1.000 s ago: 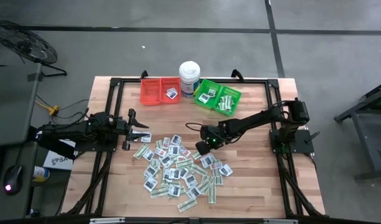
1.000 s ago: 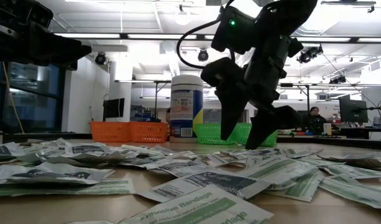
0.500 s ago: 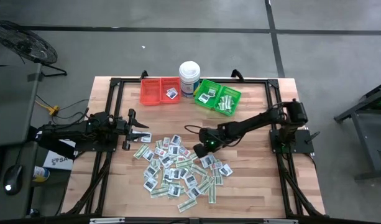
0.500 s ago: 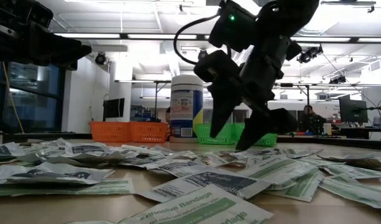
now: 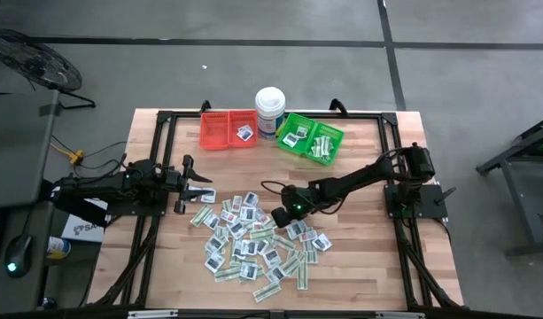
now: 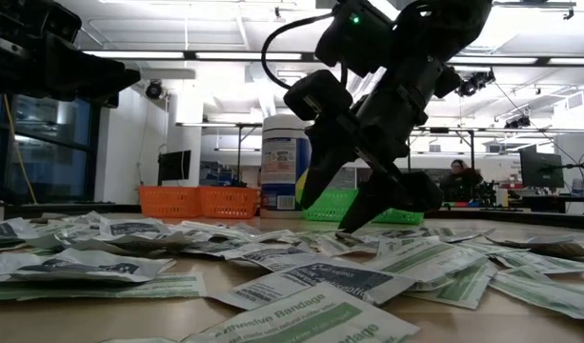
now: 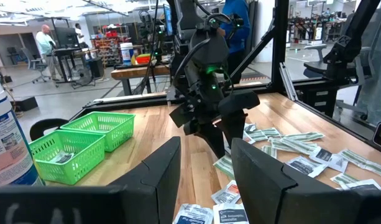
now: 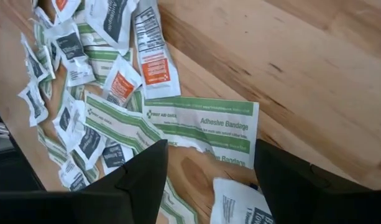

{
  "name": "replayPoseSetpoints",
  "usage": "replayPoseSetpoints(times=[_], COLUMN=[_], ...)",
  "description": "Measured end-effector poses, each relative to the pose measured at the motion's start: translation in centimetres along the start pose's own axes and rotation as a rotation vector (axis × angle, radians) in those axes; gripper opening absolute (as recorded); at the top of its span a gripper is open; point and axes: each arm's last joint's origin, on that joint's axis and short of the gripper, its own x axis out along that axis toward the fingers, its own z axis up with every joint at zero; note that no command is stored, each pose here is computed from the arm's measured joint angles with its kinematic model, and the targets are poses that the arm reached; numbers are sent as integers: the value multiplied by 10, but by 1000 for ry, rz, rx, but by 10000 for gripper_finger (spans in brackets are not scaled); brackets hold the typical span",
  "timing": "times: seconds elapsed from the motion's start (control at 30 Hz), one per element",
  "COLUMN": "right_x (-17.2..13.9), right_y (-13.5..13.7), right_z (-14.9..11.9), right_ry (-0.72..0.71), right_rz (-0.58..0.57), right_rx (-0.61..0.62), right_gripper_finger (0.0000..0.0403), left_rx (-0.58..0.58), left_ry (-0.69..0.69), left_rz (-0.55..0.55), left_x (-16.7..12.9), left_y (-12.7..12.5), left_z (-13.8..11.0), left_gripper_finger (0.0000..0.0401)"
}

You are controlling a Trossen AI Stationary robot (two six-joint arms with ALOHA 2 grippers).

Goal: Pick & Place First Aid Supplies
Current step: Put the green bandage pack into the right green bin

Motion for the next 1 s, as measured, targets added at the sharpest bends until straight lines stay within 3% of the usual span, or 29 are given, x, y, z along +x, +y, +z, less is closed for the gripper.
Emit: replayPoseSetpoints(times=[0.23,0.4,1.0], right_x=[11,13,14], right_y=[0,-1,-7], right_z=[-2,-2,-3], right_ry=[-10,-14,-10], right_rz=[23,16,-34], right_rx=[15,30,15], right_gripper_finger=[223,198,7], left_rx=[0,0,0], left_ry=[0,0,0], left_rz=[4,3,2], left_x=[0,0,0], left_y=[0,0,0], left_z=[0,0,0], left_gripper_finger=[140,140,140])
